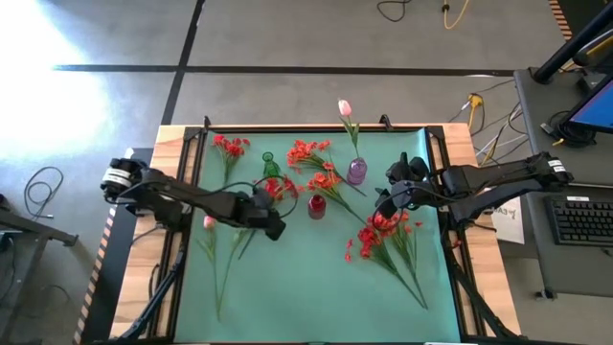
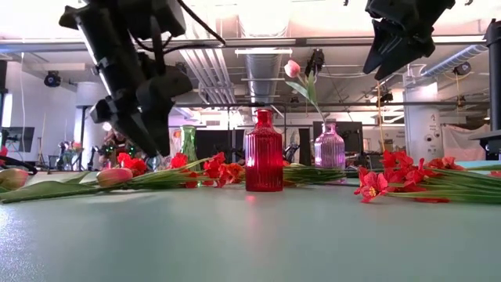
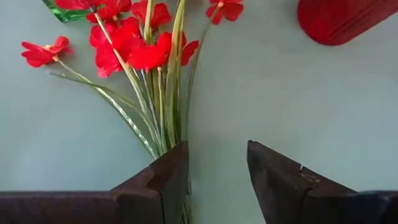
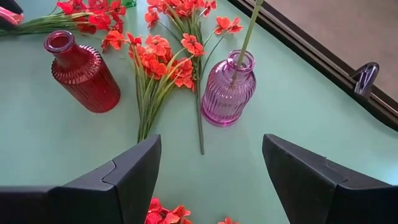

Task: Sort flowers into vase by color
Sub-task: Put the red flowers into the green vase

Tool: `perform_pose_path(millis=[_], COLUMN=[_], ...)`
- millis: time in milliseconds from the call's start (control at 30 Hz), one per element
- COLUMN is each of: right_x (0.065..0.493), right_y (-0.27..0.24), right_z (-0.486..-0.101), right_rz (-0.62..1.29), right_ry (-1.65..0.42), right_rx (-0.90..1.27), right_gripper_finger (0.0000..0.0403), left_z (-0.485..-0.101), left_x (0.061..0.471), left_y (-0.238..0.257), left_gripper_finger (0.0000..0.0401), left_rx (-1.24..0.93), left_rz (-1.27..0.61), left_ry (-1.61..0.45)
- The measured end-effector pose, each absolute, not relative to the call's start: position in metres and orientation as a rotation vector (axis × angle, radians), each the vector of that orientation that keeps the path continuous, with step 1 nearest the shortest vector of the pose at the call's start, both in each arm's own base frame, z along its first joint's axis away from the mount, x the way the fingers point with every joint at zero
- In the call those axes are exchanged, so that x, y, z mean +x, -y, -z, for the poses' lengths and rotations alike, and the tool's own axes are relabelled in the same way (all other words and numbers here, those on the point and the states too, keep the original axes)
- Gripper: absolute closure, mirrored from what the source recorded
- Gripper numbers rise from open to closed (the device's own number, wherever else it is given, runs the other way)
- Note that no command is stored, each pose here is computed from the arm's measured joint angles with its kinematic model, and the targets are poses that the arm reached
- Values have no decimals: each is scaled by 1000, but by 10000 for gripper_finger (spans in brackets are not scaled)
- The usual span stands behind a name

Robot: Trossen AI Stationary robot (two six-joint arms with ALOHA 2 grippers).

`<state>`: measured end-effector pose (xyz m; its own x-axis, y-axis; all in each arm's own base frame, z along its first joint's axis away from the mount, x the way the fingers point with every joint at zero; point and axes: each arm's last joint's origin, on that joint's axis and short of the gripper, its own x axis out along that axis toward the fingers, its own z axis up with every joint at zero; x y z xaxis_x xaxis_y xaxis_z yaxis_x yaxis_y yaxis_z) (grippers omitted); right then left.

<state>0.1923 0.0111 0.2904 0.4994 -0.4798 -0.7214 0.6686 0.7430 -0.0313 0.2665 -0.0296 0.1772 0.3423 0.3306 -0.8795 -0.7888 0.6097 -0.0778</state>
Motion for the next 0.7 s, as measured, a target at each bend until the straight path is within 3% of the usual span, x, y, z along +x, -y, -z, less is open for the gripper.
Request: perform_pose_path(millis=[433, 700], right_x=[193, 194], right_y=[-11, -11], right_z=[-291, -291], right_rz=[703, 699], right_ry=[-774, -761], right_rx=[271, 277], right_gripper_finger=[131, 136], left_z=[-157, -143], left_x=[266, 271], left_y=[14, 12], left_gripper_finger=[252, 275], left_rx=[-545, -532], left_rz=[-855, -877], left_ry=[-1031, -1063])
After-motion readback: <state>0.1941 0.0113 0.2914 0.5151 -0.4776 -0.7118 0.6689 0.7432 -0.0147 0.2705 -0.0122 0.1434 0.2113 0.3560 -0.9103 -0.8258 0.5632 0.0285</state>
